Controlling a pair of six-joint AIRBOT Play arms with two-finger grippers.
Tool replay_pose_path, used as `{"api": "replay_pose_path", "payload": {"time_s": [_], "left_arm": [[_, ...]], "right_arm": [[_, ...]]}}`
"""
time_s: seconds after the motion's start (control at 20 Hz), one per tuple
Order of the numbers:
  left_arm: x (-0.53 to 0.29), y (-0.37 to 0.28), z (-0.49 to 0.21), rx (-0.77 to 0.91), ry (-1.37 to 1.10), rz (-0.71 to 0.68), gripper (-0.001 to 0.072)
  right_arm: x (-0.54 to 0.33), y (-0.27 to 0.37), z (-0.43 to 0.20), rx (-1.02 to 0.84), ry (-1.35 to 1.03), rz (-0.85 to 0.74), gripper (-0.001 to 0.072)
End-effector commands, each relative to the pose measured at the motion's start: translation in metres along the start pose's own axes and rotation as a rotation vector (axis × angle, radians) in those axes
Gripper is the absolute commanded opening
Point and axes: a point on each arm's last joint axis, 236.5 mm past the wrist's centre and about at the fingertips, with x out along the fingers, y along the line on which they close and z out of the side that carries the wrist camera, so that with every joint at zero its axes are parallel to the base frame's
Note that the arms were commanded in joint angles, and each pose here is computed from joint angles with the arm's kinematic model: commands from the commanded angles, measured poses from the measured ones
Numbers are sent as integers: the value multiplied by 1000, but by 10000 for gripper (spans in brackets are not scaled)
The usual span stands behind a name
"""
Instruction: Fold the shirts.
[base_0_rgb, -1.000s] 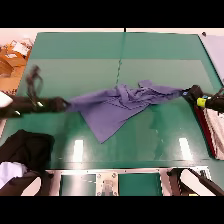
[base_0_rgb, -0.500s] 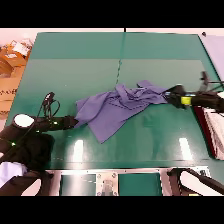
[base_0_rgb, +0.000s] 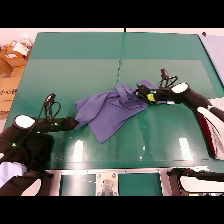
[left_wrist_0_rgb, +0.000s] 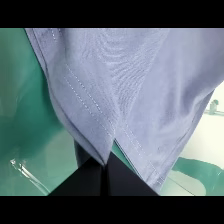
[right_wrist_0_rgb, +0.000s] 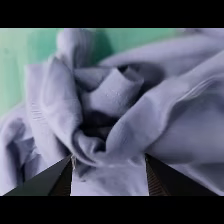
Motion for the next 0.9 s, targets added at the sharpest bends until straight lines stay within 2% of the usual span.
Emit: {"api": "replay_pose_path", "payload": {"time_s": [0.0,0.05,0.15,0.25,0.45,0.6,0.7,0.85], "left_arm": [[0,-1,-2,4,7,-3,20],[0,-1,-2,4,6,-3,20],[0,-1,-2,3,6,-3,20],[0,-2,-4,4,15,-7,20],[0,3,-6,26,26,12,20],[-13,0,19,119,-2,61,19],[-40,-22,62,214,-58,88,19],[-124,-101,147,408,-237,85,19]], "right_arm": [[26,2,-5,120,37,-8,506],[30,3,-2,132,35,-2,502],[36,6,5,142,33,9,250],[32,7,19,105,9,15,34],[4,-2,27,16,60,-10,16],[-60,3,37,-95,48,-42,16],[-134,30,64,-175,-89,-27,16],[-288,100,99,-318,-472,29,16]]}}
